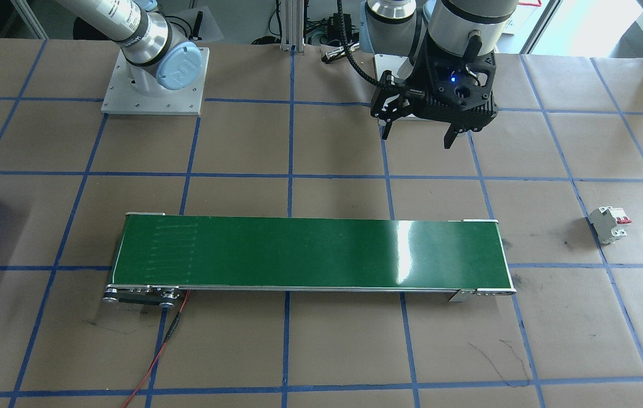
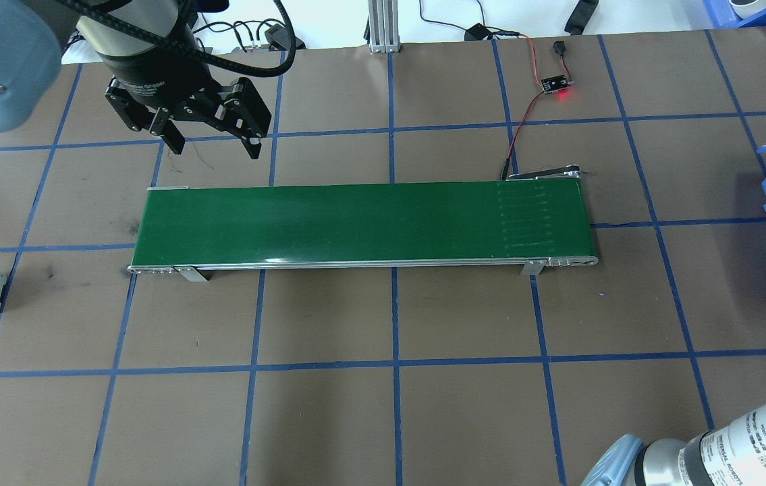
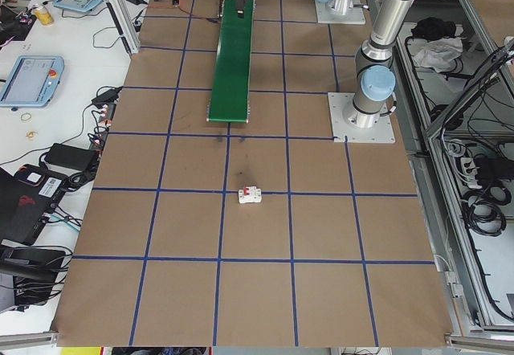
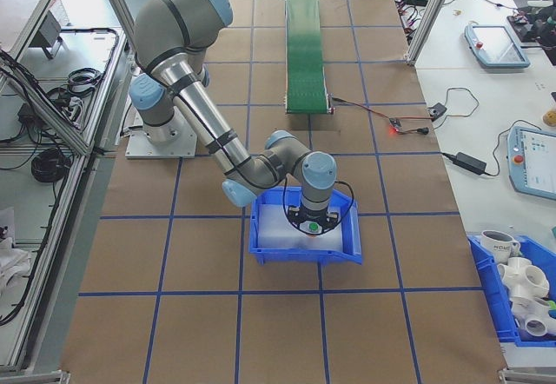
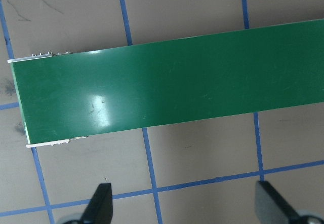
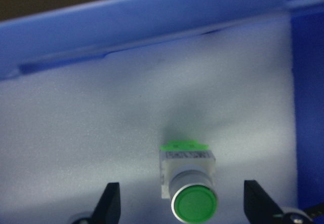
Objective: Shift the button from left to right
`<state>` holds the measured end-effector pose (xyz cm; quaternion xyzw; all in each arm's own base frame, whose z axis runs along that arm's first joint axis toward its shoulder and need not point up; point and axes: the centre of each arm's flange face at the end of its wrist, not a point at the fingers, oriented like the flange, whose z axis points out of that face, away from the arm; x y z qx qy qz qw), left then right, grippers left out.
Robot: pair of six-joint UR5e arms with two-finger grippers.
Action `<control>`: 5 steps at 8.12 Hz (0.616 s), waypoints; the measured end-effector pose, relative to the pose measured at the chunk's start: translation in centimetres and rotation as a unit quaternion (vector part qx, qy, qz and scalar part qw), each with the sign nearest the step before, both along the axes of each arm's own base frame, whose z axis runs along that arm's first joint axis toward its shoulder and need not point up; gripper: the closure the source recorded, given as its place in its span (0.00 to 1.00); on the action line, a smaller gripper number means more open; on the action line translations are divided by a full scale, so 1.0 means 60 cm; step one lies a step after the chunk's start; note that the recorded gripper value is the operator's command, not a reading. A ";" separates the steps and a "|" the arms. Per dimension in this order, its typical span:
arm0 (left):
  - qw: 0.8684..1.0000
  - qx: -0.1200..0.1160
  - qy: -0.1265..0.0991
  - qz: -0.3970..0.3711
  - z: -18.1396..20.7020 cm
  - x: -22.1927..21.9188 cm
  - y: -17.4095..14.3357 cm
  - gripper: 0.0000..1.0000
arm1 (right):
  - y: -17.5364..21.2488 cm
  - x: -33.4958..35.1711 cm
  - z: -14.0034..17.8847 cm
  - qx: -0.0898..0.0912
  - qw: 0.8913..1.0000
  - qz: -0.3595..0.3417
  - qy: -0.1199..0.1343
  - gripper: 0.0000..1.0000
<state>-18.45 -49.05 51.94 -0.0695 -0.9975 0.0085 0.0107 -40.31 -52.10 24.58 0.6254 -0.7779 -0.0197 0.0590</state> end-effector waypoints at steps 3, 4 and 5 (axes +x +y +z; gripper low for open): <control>1.000 0.000 0.000 0.000 0.000 0.000 0.000 0.00 | 0.036 0.068 0.171 -0.016 0.998 -0.055 -0.003 0.00; 1.000 0.000 0.000 0.000 0.000 0.000 0.000 0.00 | 0.049 0.127 0.234 -0.013 0.994 -0.108 -0.017 0.00; 1.000 0.001 0.000 0.000 -0.001 0.000 -0.001 0.00 | 0.055 0.200 0.293 -0.016 0.986 -0.167 -0.023 0.00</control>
